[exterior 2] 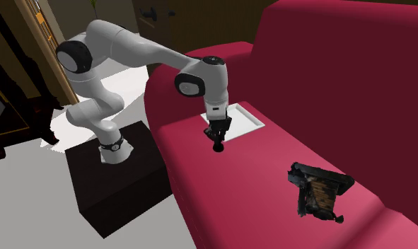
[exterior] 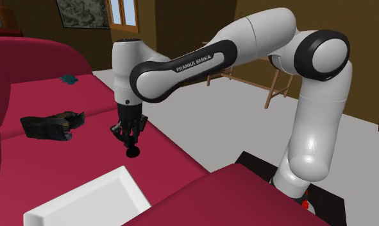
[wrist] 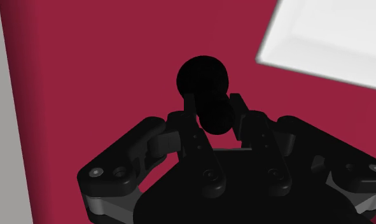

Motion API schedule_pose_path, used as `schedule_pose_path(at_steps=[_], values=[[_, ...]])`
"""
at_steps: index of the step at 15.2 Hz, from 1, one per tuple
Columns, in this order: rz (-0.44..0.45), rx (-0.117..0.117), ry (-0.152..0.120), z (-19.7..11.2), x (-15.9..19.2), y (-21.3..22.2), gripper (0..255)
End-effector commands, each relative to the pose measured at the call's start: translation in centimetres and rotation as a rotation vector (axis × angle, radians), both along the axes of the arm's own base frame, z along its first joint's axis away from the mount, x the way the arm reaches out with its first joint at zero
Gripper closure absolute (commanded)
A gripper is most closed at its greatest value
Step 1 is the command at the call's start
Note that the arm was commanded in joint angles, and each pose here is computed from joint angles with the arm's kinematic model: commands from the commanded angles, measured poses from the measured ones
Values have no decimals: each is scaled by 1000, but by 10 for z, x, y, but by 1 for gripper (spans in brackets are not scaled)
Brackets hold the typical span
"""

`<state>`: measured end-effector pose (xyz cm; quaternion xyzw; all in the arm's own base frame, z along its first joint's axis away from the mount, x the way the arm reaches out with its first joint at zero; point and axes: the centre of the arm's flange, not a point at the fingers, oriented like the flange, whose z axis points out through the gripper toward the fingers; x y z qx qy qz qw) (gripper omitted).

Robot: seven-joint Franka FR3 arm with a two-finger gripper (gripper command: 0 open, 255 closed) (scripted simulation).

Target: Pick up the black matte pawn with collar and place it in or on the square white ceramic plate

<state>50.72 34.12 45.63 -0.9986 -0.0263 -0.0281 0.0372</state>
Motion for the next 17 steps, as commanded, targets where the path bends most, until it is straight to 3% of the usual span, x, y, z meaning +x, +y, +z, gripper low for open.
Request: schedule_pose_path(at_steps=[1,12,17], values=[[0,0,0,10,-1,0,255],[0,0,0,64,-1,0,255],[0,0,0,68,-35,56,255]])
